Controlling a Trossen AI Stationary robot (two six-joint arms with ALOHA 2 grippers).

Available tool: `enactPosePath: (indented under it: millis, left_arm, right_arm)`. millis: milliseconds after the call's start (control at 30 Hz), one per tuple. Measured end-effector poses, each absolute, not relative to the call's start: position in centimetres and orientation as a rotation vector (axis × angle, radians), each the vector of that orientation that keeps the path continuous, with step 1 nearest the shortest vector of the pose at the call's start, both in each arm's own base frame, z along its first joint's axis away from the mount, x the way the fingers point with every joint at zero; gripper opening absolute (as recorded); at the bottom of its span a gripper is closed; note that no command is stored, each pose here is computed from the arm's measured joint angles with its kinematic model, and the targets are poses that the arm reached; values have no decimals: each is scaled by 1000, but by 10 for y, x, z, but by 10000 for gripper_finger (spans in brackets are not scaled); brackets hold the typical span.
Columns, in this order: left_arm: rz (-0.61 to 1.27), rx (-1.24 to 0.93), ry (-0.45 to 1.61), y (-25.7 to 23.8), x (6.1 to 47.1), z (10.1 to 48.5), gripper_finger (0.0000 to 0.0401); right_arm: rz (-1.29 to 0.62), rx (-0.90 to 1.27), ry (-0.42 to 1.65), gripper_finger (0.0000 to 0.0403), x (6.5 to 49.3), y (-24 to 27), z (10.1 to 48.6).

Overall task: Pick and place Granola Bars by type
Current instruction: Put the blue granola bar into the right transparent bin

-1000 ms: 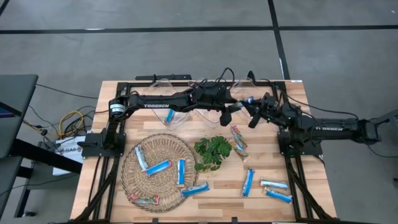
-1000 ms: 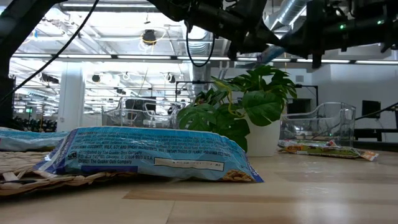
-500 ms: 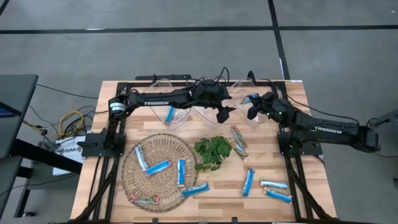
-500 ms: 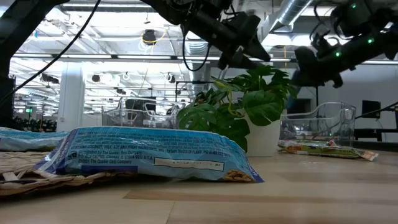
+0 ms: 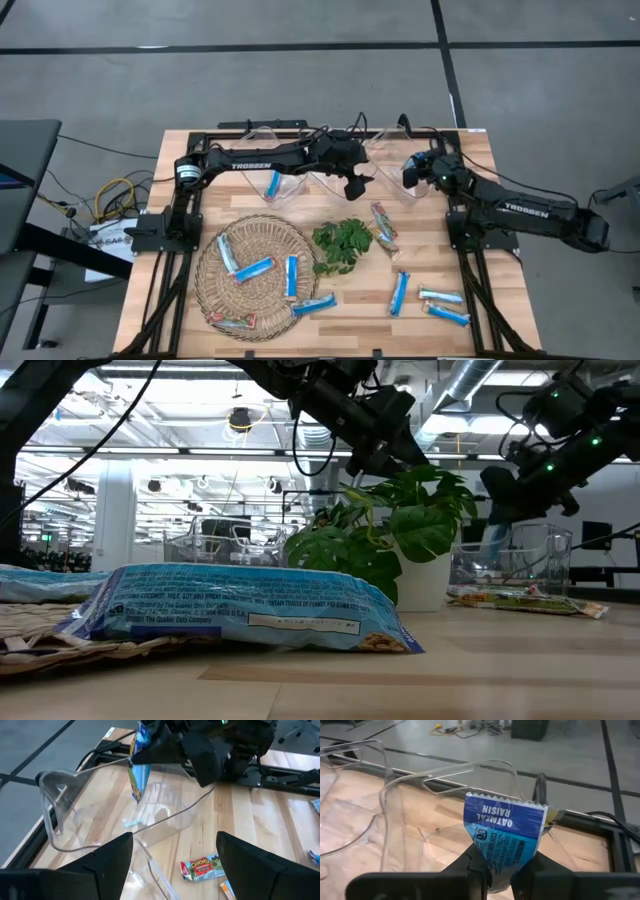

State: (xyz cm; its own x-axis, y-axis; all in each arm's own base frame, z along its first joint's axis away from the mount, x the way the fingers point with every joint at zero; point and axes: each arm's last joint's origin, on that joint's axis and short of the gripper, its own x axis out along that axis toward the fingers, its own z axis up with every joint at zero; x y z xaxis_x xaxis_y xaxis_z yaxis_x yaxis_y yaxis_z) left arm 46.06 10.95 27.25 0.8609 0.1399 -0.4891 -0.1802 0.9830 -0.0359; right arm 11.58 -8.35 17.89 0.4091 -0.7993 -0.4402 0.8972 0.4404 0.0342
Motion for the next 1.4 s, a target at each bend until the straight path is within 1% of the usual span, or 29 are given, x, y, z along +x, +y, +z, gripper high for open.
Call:
enactPosePath:
  millis: [133, 233, 333, 567, 667, 733, 833, 933, 1033, 1267, 1400]
  left_arm:
    - [161, -64, 514, 109, 460, 272, 279]
    - [160, -61, 513, 109, 460, 272, 279]
    - [160, -62, 513, 109, 460, 272, 279]
    - [157, -63, 512, 109, 460, 272, 279]
    - [142, -67, 511, 109, 461, 272, 279]
    - [119, -73, 509, 108, 461, 272, 279]
    - [91, -79, 504, 107, 461, 273, 279]
    - [79, -83, 503, 107, 461, 273, 279]
    - [76, -83, 503, 107, 461, 273, 279]
    - [54, -87, 506, 106, 461, 272, 279]
    - [49, -74, 521, 106, 460, 271, 279]
  right_arm:
    - [-1097, 289, 395, 51, 114, -86, 178]
    - [-1069, 275, 412, 72, 114, -86, 178]
    - [-1061, 275, 414, 108, 114, -86, 178]
    - [-1060, 275, 414, 211, 114, -86, 178]
    - [-1045, 279, 413, 243, 115, -85, 178]
    - [-1042, 280, 412, 255, 115, -85, 178]
    - [-1024, 285, 413, 260, 115, -85, 178]
    - [-959, 305, 409, 260, 117, -84, 179]
    - [-836, 338, 378, 260, 120, -82, 189]
    - [-501, 395, 273, 260, 131, -73, 230]
    - [-347, 405, 270, 260, 139, -60, 246]
